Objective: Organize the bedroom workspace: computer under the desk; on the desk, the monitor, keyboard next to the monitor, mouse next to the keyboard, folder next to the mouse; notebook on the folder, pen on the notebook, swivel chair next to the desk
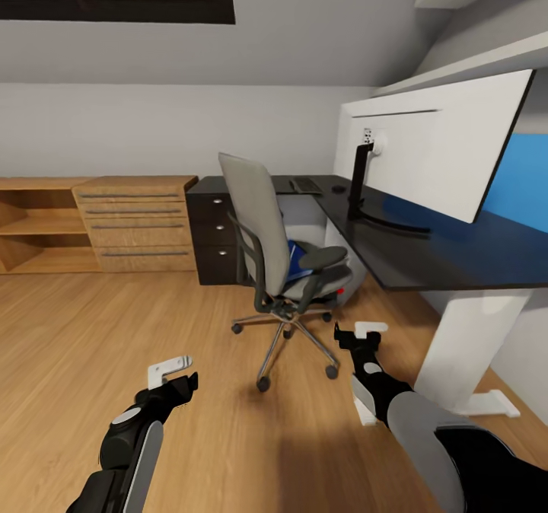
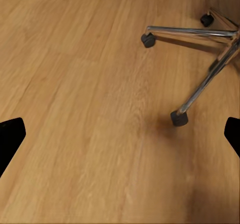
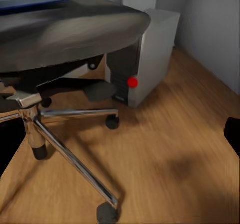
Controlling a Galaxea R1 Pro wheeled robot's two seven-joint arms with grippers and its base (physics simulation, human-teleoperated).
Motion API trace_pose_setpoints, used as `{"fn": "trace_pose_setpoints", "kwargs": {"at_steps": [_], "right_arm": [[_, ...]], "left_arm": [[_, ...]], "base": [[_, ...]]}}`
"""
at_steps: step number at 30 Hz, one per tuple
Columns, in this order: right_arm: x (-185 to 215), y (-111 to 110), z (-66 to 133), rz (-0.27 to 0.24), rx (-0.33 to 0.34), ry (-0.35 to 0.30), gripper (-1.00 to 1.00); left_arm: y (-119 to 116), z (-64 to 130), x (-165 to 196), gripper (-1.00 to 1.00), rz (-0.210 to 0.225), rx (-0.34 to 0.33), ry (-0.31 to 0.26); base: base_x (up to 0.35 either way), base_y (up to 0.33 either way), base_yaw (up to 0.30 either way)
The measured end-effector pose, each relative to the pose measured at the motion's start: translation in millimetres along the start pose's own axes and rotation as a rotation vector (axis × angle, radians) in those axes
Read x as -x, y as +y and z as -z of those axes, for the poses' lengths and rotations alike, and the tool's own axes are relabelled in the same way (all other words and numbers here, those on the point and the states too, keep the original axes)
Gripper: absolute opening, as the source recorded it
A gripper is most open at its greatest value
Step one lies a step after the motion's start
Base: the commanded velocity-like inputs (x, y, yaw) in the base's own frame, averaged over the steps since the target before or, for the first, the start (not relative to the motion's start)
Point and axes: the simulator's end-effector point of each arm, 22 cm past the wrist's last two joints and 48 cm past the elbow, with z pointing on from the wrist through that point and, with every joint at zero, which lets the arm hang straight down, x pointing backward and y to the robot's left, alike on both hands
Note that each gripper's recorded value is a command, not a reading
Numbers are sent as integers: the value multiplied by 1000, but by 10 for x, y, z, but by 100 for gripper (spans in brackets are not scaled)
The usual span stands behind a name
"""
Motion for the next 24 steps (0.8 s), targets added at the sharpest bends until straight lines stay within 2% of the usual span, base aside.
{"fn": "trace_pose_setpoints", "kwargs": {"at_steps": [11, 15, 24], "right_arm": [[158, -91, 1, -12, -11, -79, 100], [172, -111, -1, -12, -13, -86, 100], [193, -140, -2, -12, -16, -96, 100]], "left_arm": [[19, -2, -1, 100, 0, 4, 1], [21, -3, -2, 100, 1, 4, 2], [24, -4, -2, 100, 1, 4, 2]], "base": [[229, -8, 0], [238, -34, 0], [109, -4, 0]]}}
